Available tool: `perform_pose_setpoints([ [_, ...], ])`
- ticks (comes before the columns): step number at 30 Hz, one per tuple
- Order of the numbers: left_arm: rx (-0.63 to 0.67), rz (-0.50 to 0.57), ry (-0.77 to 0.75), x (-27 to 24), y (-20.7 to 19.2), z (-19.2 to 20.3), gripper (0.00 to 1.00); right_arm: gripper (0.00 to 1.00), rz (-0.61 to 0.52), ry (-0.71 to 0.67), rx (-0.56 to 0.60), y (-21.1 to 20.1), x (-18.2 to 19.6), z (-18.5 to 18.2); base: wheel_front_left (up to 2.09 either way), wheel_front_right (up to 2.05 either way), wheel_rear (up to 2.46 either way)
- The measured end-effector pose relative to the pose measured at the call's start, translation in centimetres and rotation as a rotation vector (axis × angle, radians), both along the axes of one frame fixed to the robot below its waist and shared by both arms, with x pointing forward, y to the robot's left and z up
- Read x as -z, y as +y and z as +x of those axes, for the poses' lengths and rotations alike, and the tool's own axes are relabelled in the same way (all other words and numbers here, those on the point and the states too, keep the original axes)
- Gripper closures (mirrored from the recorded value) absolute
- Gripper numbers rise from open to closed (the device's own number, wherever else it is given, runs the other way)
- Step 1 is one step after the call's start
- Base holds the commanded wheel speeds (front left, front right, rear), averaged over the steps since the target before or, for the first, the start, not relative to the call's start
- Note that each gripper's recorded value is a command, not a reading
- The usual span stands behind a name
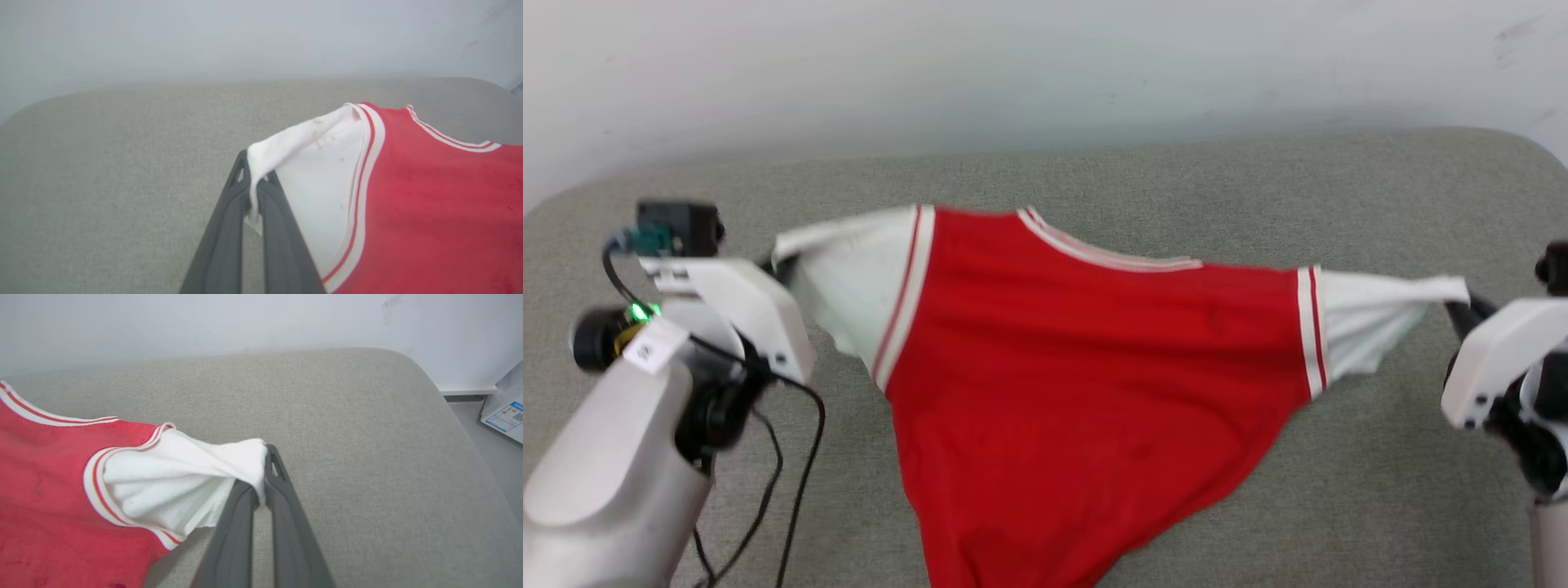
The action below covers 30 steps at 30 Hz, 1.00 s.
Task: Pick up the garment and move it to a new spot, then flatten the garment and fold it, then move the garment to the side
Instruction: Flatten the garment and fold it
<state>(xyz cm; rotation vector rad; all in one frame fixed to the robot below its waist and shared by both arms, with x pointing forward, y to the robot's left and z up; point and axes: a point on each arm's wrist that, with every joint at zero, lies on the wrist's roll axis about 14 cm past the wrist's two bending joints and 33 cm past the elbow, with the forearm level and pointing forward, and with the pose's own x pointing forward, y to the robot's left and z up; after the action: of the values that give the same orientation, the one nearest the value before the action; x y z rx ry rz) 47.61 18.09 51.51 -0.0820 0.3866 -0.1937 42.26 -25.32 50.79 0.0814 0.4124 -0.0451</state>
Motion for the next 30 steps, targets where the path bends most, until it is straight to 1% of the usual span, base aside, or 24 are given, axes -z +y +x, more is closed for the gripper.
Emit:
perform_pose_setpoints([
  [4,-0.023,0.012,-0.192,-5.0,-0.3,2.6,1.0,1.0,-0.011,-0.093,0.013,-0.6,-2.9,2.5,0.0,0.0,0.0],
  [6,-0.037,-0.002,-0.242,-6.6,-0.5,3.8,1.0,1.0,-0.013,-0.13,0.021,-1.0,-4.2,3.7,0.0,0.0,0.0],
  [11,-0.061,0.004,-0.389,-11.1,-0.8,7.0,1.0,1.0,-0.035,-0.232,0.018,-1.1,-8.2,7.3,0.0,0.0,0.0],
  [18,-0.102,0.013,-0.561,-17.0,-0.4,11.8,1.0,1.0,-0.07,-0.414,0.029,-1.5,-15.2,12.7,0.0,0.0,0.0],
  [20,-0.117,0.014,-0.603,-18.3,-0.1,13.1,1.0,1.0,-0.099,-0.462,0.035,-1.7,-17.1,14.0,0.0,0.0,0.0],
  [25,-0.14,0.01,-0.696,-21.4,0.6,15.8,1.0,1.0,-0.134,-0.6,0.046,-1.8,-22.0,16.7,0.0,0.0,0.0],
  [30,-0.165,-0.023,-0.766,-23.6,1.1,18.2,1.0,1.0,-0.163,-0.695,0.064,-2.4,-25.4,18.9,0.0,0.0,0.0],
])
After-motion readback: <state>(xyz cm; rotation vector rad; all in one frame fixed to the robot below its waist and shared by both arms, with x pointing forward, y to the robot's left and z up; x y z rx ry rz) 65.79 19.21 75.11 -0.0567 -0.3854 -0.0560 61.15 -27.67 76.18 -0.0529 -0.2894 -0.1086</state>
